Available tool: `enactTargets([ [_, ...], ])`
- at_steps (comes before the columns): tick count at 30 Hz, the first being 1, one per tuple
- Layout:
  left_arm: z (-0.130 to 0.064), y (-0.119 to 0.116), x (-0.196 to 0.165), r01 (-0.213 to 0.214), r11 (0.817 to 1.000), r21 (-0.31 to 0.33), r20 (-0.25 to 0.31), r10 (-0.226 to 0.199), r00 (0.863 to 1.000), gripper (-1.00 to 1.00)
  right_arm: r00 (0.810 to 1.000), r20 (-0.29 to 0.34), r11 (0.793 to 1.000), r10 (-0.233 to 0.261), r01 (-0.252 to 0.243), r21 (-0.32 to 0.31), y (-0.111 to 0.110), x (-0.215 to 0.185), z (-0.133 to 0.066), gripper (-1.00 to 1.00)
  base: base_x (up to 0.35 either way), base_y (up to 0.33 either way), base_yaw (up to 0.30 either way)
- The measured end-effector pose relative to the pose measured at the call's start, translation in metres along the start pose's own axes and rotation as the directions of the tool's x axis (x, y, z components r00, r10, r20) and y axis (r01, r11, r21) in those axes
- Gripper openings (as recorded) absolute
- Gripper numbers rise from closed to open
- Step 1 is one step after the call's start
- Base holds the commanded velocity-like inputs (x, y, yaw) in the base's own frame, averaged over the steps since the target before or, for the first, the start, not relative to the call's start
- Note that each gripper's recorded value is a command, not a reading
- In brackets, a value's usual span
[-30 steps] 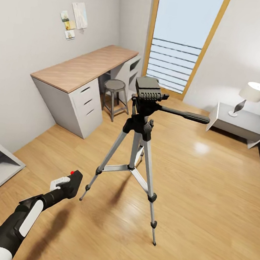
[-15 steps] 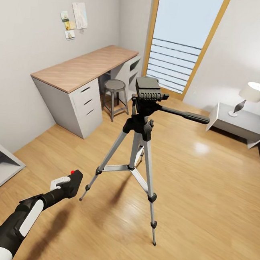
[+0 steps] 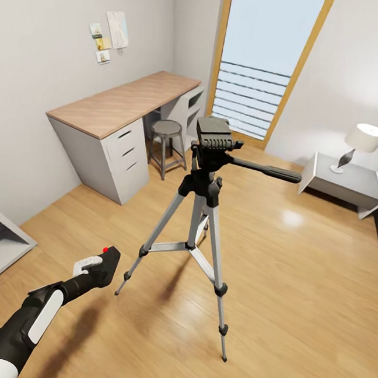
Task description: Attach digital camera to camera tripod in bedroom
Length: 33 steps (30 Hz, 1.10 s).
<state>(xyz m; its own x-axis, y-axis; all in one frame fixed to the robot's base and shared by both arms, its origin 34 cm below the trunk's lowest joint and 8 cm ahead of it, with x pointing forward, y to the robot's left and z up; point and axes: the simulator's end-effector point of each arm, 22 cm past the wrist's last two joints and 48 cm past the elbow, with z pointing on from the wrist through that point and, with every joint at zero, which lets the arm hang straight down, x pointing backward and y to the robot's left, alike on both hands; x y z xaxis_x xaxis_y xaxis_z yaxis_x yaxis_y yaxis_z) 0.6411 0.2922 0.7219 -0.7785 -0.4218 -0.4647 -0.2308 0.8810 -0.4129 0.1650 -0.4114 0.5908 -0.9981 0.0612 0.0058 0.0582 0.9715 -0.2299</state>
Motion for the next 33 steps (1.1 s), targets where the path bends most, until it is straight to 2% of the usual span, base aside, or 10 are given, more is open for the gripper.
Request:
enactTargets([
  [17, -0.006, -0.009, -0.012, -0.006, 1.0, 0.012, 0.024, 0.006, 1.0, -1.0, 1.0, 0.027, 1.0, 0.005, -0.005, -0.002, 0.0, -0.01, -0.001, 1.0, 0.0, 0.0, 0.0],
  [25, -0.007, -0.01, -0.012, -0.006, 1.0, 0.012, 0.025, 0.006, 1.0, -1.0, 1.0, 0.029, 1.0, 0.007, -0.007, -0.002, 0.0, -0.011, -0.002, 1.0, 0.171, 0.0, 0.0],
  [33, -0.007, -0.01, -0.013, -0.006, 1.0, 0.016, 0.026, 0.005, 1.0, -1.0, 1.0, 0.029, 1.0, 0.007, -0.007, -0.002, 0.0, -0.011, -0.002, 1.0, 0.051, 0.0, 0.0],
])
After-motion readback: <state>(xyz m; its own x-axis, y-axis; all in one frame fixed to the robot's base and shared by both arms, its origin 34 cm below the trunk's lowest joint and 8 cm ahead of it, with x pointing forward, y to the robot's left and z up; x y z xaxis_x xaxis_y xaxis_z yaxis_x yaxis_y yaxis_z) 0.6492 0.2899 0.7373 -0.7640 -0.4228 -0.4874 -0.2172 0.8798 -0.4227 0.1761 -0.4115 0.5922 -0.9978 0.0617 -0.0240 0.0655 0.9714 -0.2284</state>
